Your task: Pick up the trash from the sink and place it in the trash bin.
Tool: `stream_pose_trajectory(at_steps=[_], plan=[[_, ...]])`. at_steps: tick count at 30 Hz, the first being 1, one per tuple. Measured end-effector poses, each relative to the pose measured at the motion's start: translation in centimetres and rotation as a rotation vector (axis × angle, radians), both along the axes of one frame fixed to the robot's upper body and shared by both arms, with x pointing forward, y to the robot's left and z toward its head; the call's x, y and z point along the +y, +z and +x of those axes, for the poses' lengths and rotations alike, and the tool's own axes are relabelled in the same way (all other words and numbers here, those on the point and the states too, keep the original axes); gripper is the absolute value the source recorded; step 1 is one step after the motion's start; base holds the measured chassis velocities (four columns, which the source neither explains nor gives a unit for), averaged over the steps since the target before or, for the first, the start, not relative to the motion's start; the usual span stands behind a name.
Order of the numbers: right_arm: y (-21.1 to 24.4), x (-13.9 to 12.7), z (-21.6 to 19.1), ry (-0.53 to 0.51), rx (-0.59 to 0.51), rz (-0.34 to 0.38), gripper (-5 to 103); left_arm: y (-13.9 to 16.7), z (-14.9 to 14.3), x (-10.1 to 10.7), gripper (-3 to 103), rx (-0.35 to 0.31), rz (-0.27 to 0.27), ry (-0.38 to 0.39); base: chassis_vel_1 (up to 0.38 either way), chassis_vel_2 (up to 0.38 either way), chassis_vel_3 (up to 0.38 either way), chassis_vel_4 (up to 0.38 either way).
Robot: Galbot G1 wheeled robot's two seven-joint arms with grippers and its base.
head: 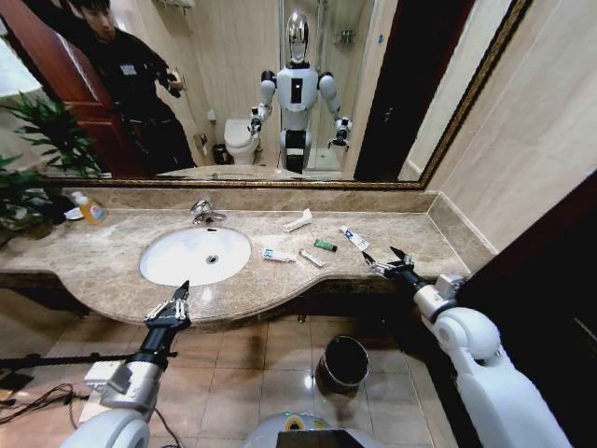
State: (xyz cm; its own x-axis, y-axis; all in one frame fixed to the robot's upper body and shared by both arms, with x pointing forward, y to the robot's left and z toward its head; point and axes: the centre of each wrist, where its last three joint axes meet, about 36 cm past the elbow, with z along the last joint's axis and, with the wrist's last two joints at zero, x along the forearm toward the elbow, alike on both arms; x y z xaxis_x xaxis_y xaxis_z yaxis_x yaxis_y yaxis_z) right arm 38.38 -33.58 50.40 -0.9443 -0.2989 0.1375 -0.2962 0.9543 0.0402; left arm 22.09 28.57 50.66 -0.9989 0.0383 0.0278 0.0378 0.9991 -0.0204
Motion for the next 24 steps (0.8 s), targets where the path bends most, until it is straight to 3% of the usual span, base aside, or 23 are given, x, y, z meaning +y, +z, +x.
stream_pose_trajectory(at_steps=[12, 24], plan=[[0.2, 0.6, 4.1, 0.094, 0.015, -0.074, 100, 0.0, 0.0, 0.0, 0, 0.000, 0.000, 0.000, 0.000, 0.000, 0.000, 0.000], [-2.4, 2.6, 11.4, 0.253, 0.163, -0.127, 100, 0.0, 0.0, 0.0, 0, 0.000, 0.000, 0.000, 0.000, 0.000, 0.000, 0.000]])
